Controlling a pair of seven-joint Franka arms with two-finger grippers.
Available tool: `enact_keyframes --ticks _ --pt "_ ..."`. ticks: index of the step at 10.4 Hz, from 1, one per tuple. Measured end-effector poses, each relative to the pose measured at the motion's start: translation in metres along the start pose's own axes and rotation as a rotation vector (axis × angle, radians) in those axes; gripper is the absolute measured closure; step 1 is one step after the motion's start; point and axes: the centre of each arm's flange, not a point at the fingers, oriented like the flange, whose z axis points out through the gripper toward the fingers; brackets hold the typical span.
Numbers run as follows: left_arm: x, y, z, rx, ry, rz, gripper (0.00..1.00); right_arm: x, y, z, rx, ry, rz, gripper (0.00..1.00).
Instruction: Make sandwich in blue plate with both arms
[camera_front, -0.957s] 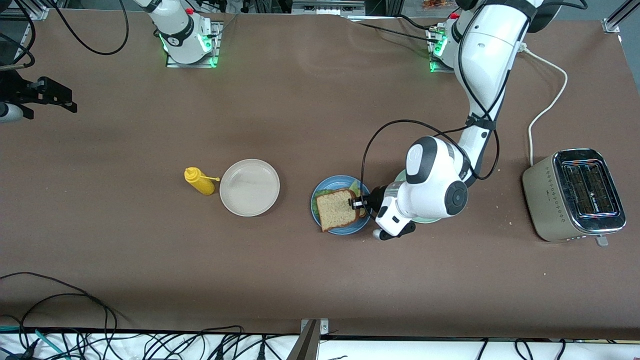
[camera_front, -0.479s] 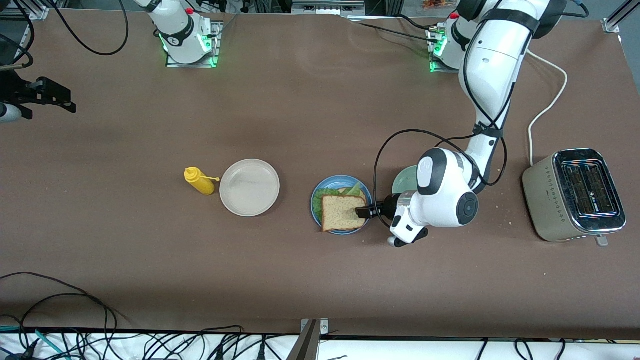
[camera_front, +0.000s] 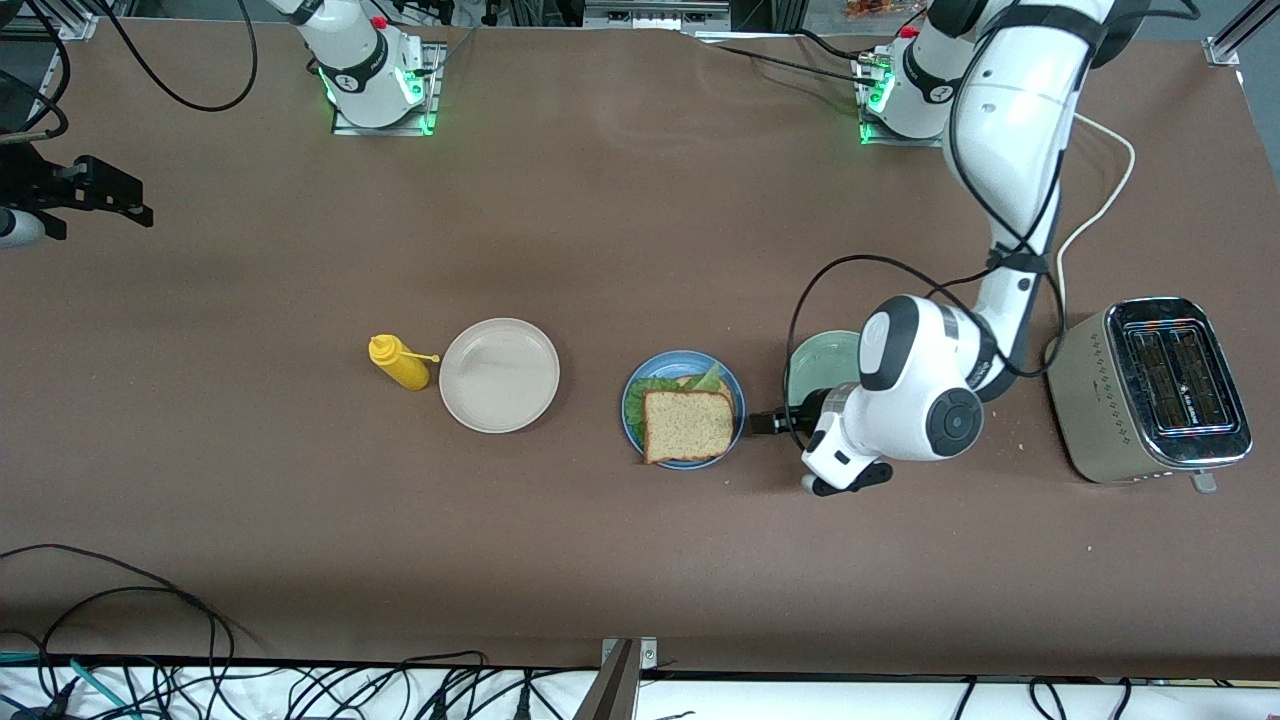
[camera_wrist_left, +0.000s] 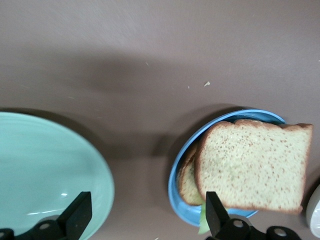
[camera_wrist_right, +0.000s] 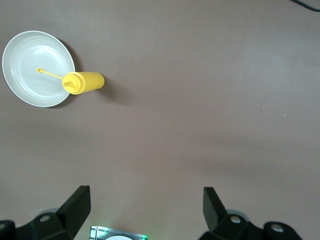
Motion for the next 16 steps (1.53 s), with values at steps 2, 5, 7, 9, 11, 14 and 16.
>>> enact_keyframes --ticks 2,5,7,9,11,14,16 --pt "-0.007 -0.009 -0.057 0.024 0.023 0.001 0.0 0.0 0.0 0.0 0.0 0.0 0.001 0.0" --pt "-0.011 -0.073 -0.16 -0.009 0.04 -0.08 0.0 0.0 0.001 0.0 0.0 0.0 0.002 0.0" --pt "-0.018 -0.124 -0.238 -0.03 0.134 -0.139 0.0 0.0 0.002 0.0 0.0 0.0 0.003 0.0" --pt "-0.052 -0.145 -0.3 0.049 0.23 -0.141 0.0 0.001 0.002 -0.001 0.0 0.001 0.005 0.0" --pt "-0.111 -0.129 -0.331 0.173 0.293 -0.088 0.0 0.001 0.002 -0.001 -0.001 0.002 0.006 0.0" --pt "-0.183 -0.134 -0.368 0.22 0.317 -0.084 0.0 0.002 0.003 -0.001 -0.001 0.003 0.01 0.0" --pt "-0.212 -0.147 -0.387 0.245 0.337 -0.102 0.0 0.002 0.005 -0.006 -0.003 0.012 0.015 0.0"
